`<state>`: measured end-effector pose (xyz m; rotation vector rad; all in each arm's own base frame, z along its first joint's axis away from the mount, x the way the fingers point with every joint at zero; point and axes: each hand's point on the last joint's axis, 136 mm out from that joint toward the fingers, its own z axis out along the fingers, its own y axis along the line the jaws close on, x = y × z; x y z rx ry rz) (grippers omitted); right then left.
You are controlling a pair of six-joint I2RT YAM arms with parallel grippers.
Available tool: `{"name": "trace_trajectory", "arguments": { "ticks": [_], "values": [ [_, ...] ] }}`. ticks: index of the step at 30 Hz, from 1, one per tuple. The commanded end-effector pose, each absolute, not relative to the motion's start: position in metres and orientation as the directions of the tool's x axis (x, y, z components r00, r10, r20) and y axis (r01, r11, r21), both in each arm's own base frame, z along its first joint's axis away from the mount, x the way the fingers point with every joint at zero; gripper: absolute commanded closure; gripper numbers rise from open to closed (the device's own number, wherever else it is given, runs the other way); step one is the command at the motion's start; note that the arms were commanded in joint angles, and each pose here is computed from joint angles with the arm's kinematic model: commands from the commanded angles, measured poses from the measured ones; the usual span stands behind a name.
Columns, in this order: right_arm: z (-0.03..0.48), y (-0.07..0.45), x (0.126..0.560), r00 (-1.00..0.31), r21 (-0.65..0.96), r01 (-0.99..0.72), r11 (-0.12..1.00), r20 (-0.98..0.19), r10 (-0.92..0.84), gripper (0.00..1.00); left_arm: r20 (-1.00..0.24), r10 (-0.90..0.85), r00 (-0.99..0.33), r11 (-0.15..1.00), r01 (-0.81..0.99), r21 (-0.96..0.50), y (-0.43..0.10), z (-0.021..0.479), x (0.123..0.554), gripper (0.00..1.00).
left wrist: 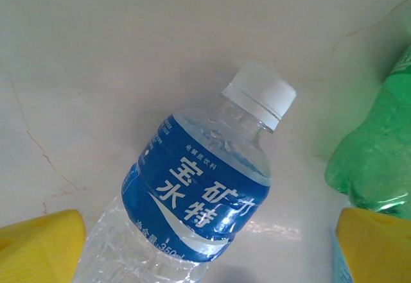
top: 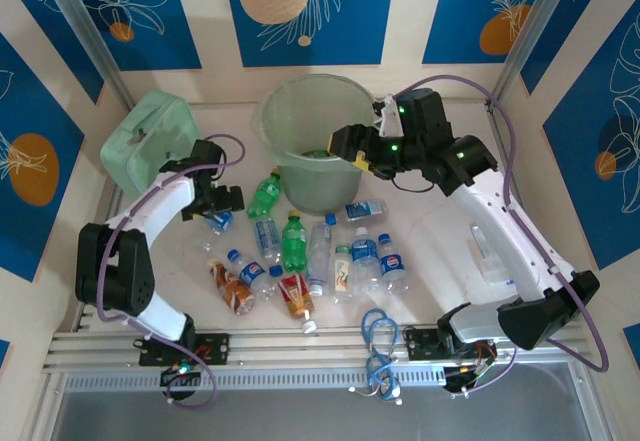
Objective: Put the plastic bottles in the bin
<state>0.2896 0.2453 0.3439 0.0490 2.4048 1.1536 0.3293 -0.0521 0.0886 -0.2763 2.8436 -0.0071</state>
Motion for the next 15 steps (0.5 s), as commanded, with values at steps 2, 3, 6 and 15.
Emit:
{"name": "trace_trajectory", "arguments": {
  "ticks": [2,3,6,15],
  "values": [
    [0.352,0.24,0.283,-0.874,0.758,-0.175,0.628,-0.414,0.255,0.16,-0.24,-0.14,-0.961,0.989,-0.145,0.004,-0.049,0.083,0.333,0.0],
    [0.352,0.24,0.283,-0.874,0.758,-0.174,0.628,-0.413,0.256,0.16,-0.238,-0.132,-0.962,0.99,-0.14,0.021,-0.047,0.081,0.334,0.0],
    [0.348,0.24,0.282,-0.877,0.758,-0.17,0.63,-0.408,0.253,0.16,-0.223,-0.113,-0.968,0.989,-0.131,0.068,-0.041,0.073,0.335,0.0],
    [0.344,0.238,0.281,-0.88,0.755,-0.166,0.634,-0.404,0.251,0.16,-0.182,-0.101,-0.978,0.985,-0.124,0.12,-0.035,0.05,0.337,0.03]
  ]
}}
